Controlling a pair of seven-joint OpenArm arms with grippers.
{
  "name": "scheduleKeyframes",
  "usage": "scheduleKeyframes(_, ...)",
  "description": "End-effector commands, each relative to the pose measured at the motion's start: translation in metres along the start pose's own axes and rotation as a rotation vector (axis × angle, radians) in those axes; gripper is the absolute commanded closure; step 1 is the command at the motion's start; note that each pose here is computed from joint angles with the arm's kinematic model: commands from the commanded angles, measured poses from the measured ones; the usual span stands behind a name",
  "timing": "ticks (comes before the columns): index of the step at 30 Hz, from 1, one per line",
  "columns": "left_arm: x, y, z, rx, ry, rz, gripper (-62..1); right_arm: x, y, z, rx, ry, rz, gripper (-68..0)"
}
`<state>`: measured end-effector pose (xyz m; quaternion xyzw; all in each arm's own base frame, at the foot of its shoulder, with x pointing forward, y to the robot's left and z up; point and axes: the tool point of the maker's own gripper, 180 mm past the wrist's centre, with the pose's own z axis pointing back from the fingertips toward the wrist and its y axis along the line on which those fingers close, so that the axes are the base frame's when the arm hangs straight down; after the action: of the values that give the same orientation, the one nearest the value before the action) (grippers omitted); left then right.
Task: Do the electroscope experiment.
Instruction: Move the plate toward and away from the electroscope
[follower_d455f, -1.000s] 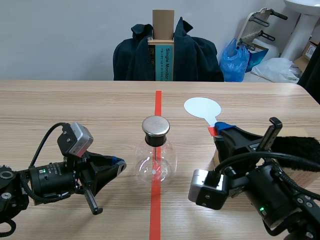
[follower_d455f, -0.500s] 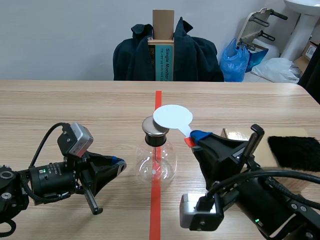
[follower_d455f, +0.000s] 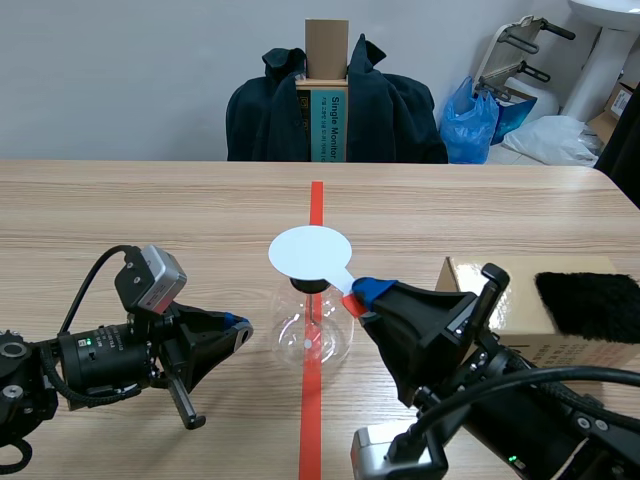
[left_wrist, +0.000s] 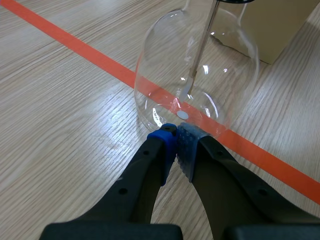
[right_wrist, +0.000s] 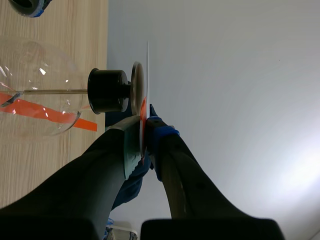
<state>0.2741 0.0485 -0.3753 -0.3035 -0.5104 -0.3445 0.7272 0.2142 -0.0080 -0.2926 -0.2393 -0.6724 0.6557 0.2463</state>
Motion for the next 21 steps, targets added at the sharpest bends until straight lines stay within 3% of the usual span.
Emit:
scheduleKeyframes(1,0.014,-0.001,-0.003,-0.008,-0.045,-0.004,-3.0,-0.006,-0.01,-0.002,-0.03,-0.003,0.031,-0.8)
scheduleKeyframes(11,0.014,-0.001,-0.003,-0.008,-0.045,-0.004,-3.0,-0.005,-0.01,-0.002,-0.03,-0.006,0.031,-0.8)
scheduleKeyframes(16,0.014,-0.001,-0.003,-0.008,-0.045,-0.004,-3.0,-0.018,-0.01,-0.002,-0.03,0.069,0.029,-0.8)
scheduleKeyframes(21,0.014,-0.001,-0.003,-0.008,-0.045,-0.004,-3.0,-0.039,-0.011,0.002,-0.033,0.186,0.027,-0.8)
